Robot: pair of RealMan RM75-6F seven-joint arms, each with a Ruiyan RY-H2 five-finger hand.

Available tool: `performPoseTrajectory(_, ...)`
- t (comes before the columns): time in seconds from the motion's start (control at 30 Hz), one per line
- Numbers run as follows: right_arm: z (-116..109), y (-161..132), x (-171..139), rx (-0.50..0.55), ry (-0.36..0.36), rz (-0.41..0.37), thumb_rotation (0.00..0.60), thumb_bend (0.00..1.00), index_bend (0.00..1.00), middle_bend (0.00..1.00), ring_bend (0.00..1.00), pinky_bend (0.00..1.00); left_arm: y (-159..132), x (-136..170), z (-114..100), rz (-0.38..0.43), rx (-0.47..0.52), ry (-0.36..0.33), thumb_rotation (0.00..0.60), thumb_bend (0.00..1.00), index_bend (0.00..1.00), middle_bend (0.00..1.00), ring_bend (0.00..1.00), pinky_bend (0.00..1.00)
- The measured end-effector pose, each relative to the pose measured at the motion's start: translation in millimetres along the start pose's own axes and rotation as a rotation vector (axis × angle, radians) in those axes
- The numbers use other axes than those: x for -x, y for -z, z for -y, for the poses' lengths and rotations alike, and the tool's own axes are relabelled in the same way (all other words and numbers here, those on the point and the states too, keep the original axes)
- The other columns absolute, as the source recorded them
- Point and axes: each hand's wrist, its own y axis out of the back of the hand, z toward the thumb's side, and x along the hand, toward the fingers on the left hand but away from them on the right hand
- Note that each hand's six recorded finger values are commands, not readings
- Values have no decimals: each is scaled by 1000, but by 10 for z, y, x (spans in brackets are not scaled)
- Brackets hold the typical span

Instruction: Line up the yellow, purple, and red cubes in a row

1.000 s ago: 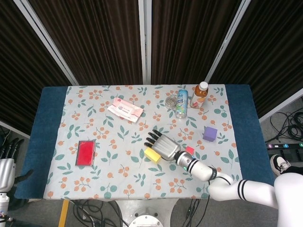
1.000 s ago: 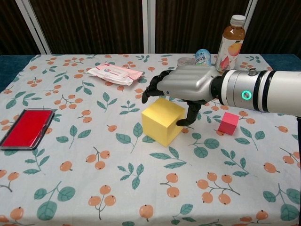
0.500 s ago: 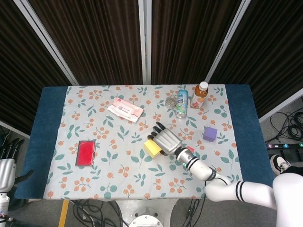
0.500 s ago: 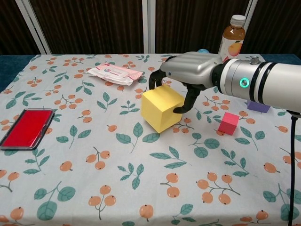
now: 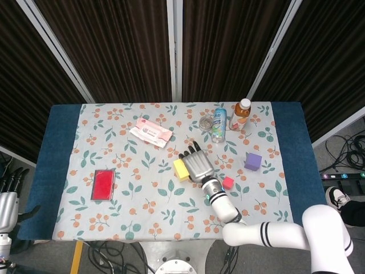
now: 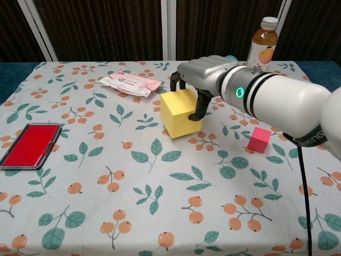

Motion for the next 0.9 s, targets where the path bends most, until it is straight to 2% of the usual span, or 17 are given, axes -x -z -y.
performPoseTrajectory(0.27,-9,-41,45,14,-13,30,600,149,131,249,92,0,15,4,16,-2,3,4,600,138,165,192,141,156)
performPoseTrajectory(0.5,-37,27,-7,38,-28,37,600,63,13,128,21,0,3,4,7,3,0,-1,600,138,165,192,141,156)
performPoseTrajectory(0.73,-113,238,-161,71,-28,36,600,68,5,137,14,0,-14,5,6,8,-1,0,600,138,165,192,141,156)
performPoseTrajectory(0.9,-122,487,-326,129,-42,46,600,156,4,216,17,0,-26,11,6,11,-3,0,600,138,165,192,141,156)
